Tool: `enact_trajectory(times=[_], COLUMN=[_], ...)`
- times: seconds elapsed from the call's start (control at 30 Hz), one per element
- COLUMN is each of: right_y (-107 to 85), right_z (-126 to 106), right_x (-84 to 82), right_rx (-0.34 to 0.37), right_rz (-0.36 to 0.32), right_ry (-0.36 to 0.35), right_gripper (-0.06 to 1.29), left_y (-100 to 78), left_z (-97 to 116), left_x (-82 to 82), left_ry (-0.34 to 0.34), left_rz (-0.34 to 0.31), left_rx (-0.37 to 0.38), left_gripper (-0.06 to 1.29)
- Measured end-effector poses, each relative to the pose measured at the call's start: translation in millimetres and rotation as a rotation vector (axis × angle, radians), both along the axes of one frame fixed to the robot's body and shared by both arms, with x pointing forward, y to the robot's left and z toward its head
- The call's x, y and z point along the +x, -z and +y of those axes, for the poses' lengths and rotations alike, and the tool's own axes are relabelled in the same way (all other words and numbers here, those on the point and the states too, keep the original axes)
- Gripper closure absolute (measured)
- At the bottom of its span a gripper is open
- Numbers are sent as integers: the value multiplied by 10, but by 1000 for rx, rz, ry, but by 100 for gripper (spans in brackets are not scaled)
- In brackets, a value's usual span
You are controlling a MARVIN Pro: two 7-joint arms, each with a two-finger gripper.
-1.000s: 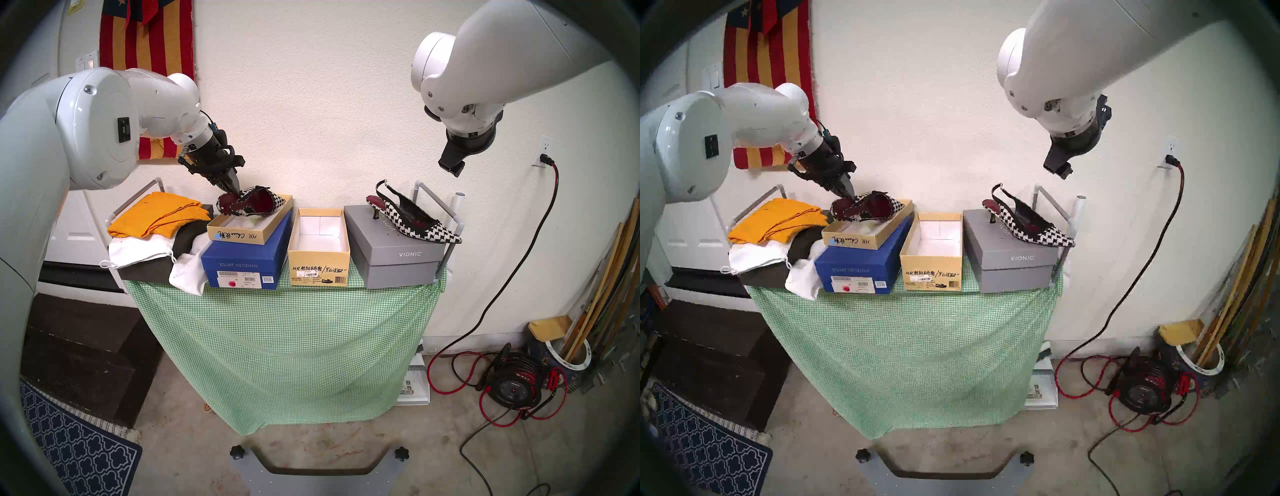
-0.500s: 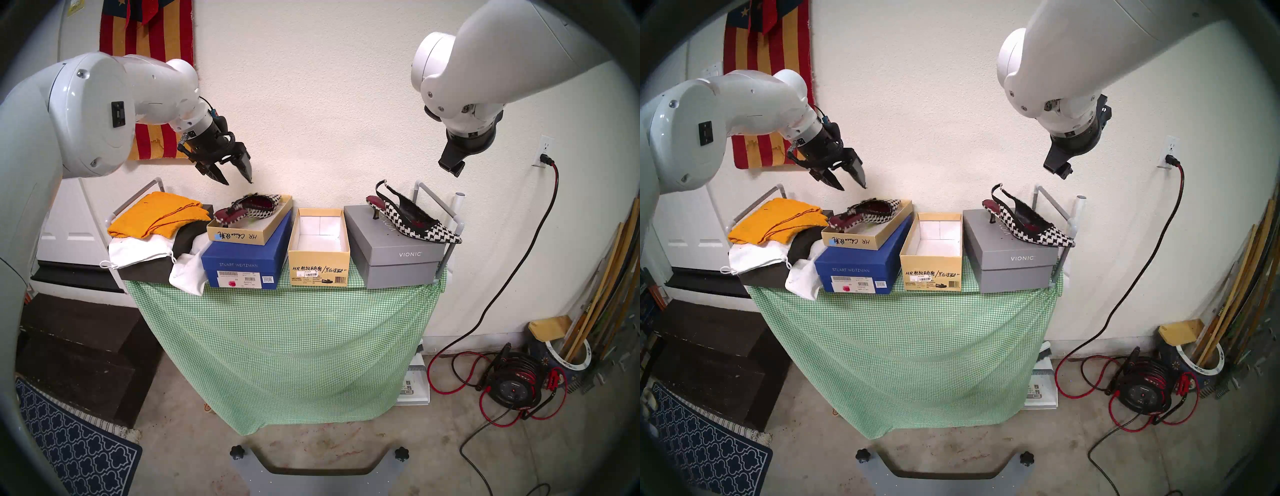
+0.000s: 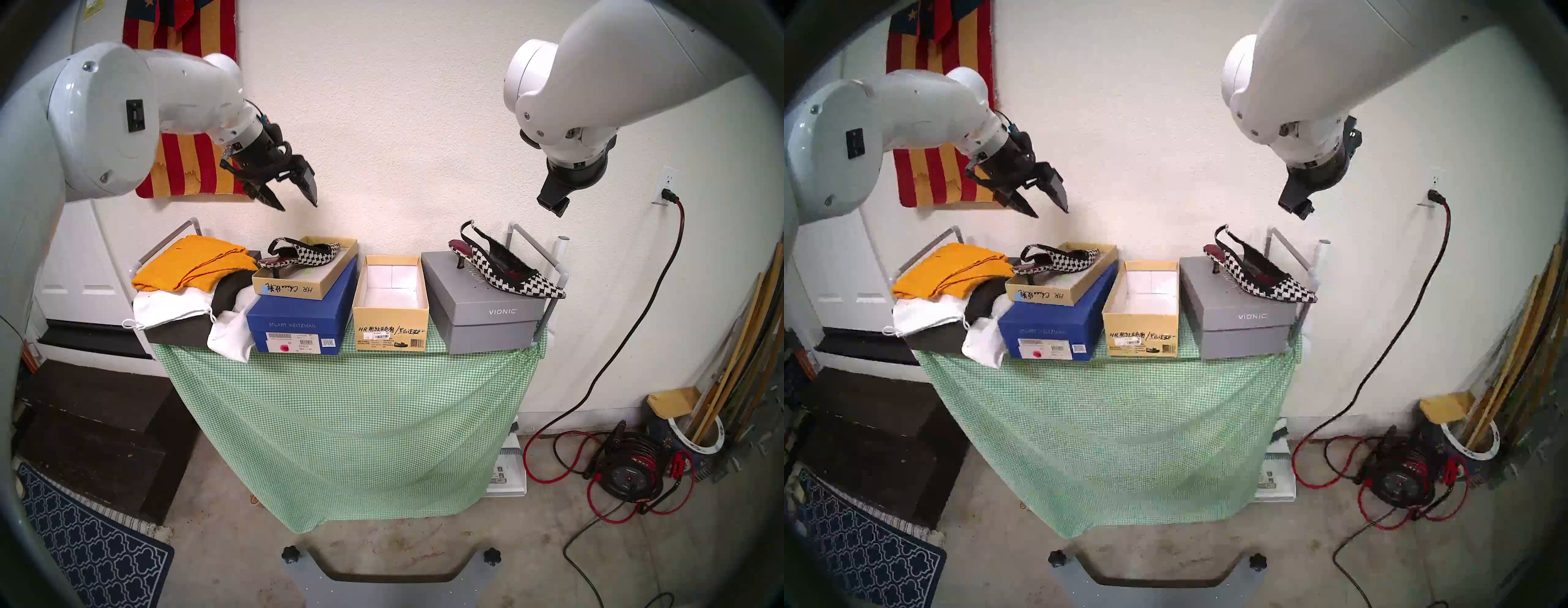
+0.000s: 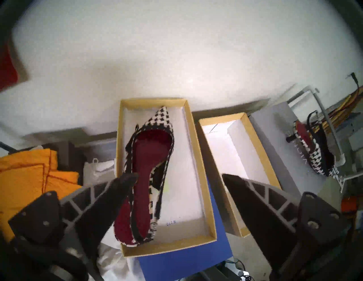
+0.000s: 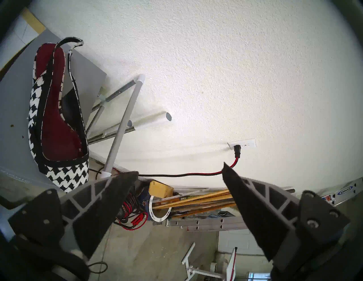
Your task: Take shoe out of the box
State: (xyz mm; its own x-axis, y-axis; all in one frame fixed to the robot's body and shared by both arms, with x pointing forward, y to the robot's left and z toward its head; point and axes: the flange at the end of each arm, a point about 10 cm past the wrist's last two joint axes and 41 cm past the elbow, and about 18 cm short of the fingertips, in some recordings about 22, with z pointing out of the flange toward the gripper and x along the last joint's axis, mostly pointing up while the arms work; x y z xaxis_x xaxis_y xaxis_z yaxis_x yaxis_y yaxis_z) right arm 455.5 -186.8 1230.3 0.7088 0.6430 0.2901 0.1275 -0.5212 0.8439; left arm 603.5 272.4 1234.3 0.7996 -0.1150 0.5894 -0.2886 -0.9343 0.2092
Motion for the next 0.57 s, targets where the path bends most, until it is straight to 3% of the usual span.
enact_trajectory(times=[0.13, 0.33, 0.57], right_y=[0, 0, 0], right_z=[0, 0, 0], right_x=[0, 0, 0], right_rx=[0, 0, 0], right_rz=[0, 0, 0], right_ry=[0, 0, 1], right_gripper=[2, 1, 1], left_y=[-498, -926, -1122], left_z=[-132, -307, -371], left_x=[-53, -157, -234], left_ry=[24, 58, 69], left_rz=[-106, -186, -215], left_rx=[-9, -25, -17], left_gripper=[3, 3, 3])
